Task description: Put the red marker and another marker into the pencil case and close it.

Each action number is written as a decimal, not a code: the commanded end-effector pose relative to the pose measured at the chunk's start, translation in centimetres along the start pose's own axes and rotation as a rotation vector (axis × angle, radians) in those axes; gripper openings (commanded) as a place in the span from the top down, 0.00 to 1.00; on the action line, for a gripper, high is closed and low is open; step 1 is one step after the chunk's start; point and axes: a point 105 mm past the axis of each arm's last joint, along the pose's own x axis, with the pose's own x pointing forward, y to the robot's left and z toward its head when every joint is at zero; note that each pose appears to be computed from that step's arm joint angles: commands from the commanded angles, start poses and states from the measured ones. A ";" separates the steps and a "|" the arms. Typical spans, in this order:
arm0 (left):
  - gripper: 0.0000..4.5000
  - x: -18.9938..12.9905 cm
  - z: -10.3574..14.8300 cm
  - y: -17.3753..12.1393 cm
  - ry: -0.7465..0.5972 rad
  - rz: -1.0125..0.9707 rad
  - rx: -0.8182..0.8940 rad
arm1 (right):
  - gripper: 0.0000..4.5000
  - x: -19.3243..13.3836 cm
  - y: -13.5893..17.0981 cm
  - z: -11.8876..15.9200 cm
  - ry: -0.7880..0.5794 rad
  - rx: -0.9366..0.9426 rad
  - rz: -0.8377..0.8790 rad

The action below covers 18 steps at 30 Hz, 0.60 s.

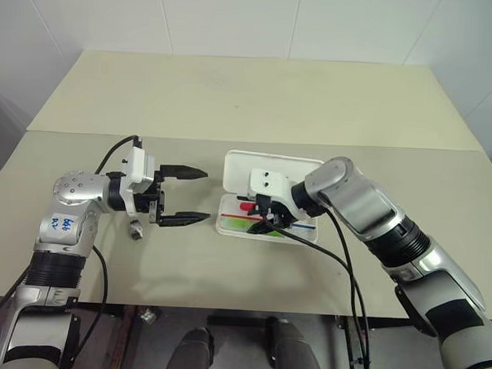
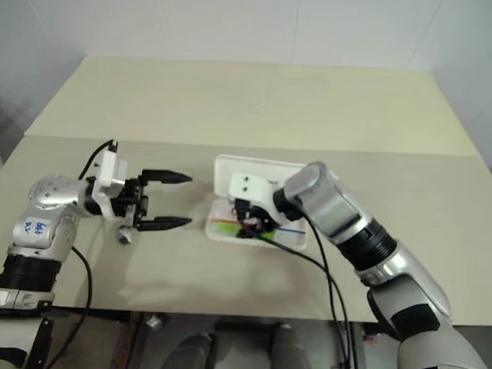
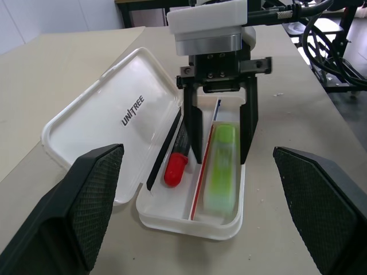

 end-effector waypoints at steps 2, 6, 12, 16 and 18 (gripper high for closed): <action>0.00 -0.6 0.9 0.5 -0.012 0.032 0.047 | 0.14 -0.7 -0.6 2.1 -0.047 -0.067 -0.028; 0.00 -0.6 1.0 0.6 -0.012 0.035 0.053 | 0.01 -1.4 -0.9 3.4 -0.106 -0.069 -0.031; 0.00 -1.1 1.1 0.7 0.008 0.050 0.073 | 0.01 -3.2 0.5 4.7 -0.257 -0.090 0.091; 0.00 -1.8 2.0 1.1 0.043 0.112 0.136 | 0.01 -5.2 2.1 4.2 -0.391 -0.172 0.180; 0.00 -2.5 1.8 0.9 0.088 0.142 0.128 | 0.01 -6.1 2.1 3.7 -0.438 -0.176 0.176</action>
